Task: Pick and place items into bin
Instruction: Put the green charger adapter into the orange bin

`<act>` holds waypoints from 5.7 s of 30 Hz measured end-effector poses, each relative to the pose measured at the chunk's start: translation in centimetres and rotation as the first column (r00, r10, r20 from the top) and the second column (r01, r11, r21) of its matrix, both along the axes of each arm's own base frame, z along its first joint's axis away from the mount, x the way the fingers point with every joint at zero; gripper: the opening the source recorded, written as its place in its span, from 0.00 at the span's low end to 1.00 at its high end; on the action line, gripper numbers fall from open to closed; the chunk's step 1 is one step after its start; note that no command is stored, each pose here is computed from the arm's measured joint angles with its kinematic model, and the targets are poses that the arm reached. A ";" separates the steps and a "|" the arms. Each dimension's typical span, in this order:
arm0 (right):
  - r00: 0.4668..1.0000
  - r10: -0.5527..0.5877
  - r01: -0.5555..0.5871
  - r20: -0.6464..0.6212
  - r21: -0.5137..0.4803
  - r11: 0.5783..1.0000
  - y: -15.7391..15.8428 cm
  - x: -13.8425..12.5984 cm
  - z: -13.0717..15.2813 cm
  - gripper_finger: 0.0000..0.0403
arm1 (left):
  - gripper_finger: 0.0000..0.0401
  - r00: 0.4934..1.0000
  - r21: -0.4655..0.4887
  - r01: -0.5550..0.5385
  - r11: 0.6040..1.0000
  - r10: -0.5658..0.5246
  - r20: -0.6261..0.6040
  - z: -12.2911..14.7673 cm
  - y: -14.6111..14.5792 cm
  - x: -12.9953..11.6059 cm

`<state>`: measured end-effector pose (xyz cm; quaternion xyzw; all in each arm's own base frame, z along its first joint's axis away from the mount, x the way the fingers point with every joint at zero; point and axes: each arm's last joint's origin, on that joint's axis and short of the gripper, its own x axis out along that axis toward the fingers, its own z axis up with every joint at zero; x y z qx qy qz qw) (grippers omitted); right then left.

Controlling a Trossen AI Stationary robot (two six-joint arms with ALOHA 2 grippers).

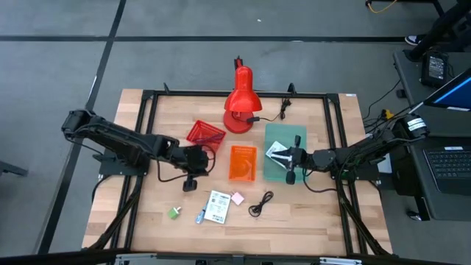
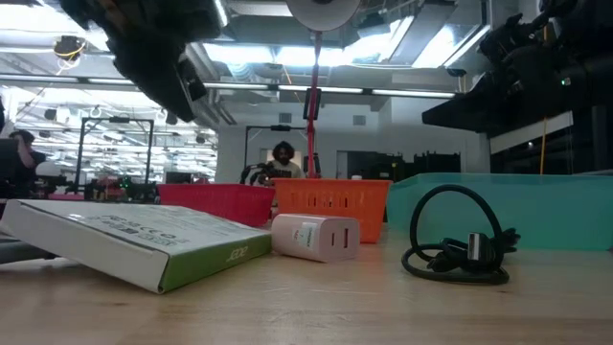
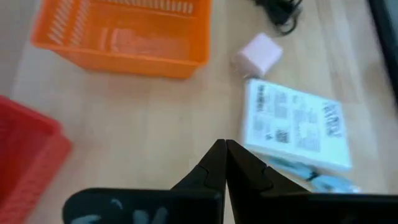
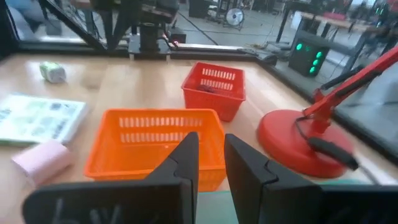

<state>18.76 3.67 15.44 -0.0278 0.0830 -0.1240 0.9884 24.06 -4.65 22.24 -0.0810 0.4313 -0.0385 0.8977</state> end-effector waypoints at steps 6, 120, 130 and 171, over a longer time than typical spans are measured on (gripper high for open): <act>0.994 0.107 -0.108 0.014 0.140 0.984 0.6 0.0 -0.2 0.15 | 0.02 0.999 -0.036 0.019 0.999 -0.017 0.041 -0.2 -2.1 0.0; 0.988 0.113 -0.089 -0.101 0.218 0.972 1.1 -0.4 -1.5 0.15 | 0.36 0.757 0.169 -0.396 0.903 0.425 -0.496 -5.5 -17.8 -4.1; 0.988 0.113 -0.089 -0.101 0.218 0.972 1.1 -0.4 -1.5 0.15 | 0.36 0.911 0.167 -0.322 0.932 0.353 -0.213 -1.1 -16.3 -4.4; 0.987 0.123 -0.104 -0.105 0.170 0.980 1.1 -0.4 -1.4 0.15 | 0.36 0.987 0.258 0.029 0.966 -0.069 0.147 1.3 -2.0 9.7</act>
